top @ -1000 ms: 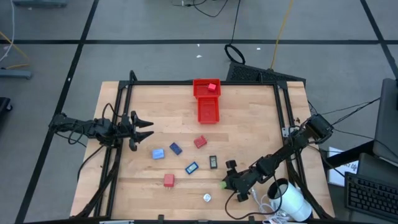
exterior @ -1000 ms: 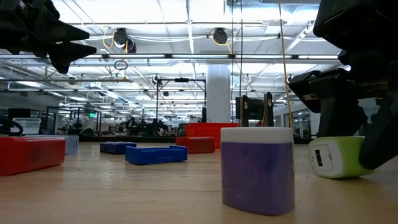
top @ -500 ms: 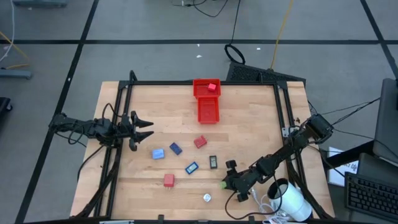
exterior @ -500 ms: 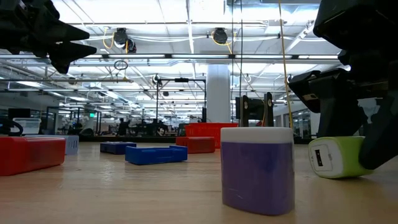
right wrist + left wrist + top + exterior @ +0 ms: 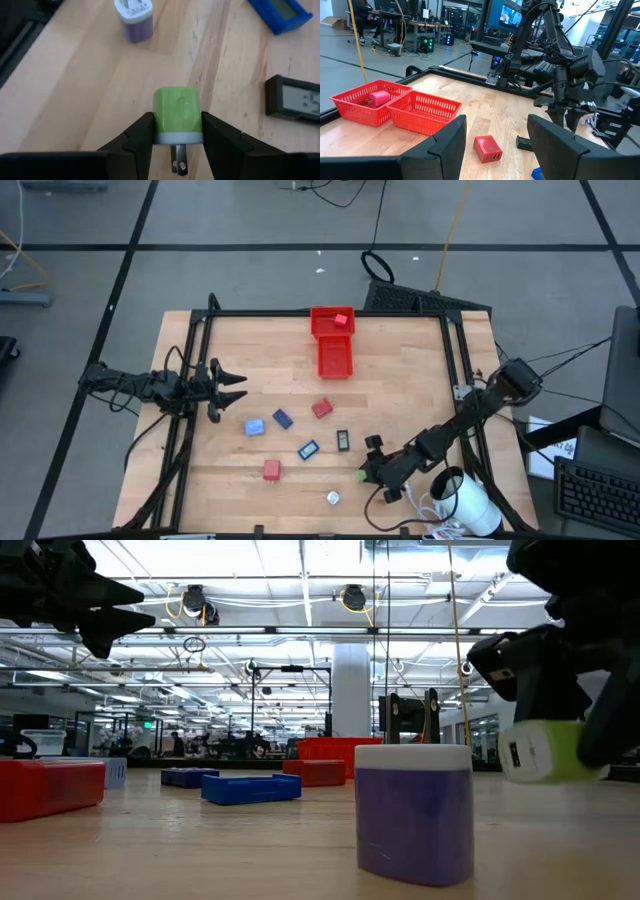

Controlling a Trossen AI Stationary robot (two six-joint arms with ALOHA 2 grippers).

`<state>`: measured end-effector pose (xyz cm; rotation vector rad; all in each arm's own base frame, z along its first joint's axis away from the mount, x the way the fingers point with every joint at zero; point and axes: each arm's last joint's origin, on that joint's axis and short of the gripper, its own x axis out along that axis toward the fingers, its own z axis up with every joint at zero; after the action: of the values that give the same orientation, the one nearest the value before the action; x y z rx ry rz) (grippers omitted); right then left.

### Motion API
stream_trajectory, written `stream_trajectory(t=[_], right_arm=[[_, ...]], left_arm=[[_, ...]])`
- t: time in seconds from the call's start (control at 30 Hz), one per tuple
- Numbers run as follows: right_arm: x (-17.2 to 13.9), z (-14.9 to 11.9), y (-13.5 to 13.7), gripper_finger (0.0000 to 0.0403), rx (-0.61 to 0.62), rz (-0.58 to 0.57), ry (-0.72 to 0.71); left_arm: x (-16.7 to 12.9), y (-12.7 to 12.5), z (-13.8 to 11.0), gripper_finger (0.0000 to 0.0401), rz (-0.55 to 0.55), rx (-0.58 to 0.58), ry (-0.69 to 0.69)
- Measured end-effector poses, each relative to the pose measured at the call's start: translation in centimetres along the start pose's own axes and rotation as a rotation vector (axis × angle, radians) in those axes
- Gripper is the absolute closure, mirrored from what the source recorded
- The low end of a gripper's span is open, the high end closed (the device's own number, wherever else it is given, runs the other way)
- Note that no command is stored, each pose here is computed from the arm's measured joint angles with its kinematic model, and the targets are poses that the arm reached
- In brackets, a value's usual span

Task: Pick & Place Office items
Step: Put the green charger adapter into the top red bin

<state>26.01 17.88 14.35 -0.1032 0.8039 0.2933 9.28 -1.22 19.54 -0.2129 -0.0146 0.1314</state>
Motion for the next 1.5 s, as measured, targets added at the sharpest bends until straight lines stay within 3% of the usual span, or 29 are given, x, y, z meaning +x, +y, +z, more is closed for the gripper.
stream_trajectory(t=[0.53,1.27,1.5], right_arm=[[-2.8,1.6,0.0,0.0265,0.047,0.050,-0.076],[-3.0,0.9,0.0,0.0266,0.048,0.035,-0.003],[-3.1,1.2,0.3,0.0266,0.049,0.124,-0.026]], left_arm=[[0.0,0.0,0.0,0.0187,0.000,0.000,0.000],[0.0,0.0,0.0,0.0187,0.000,0.000,0.000],[0.0,0.0,0.0,0.0187,0.000,0.000,0.000]])
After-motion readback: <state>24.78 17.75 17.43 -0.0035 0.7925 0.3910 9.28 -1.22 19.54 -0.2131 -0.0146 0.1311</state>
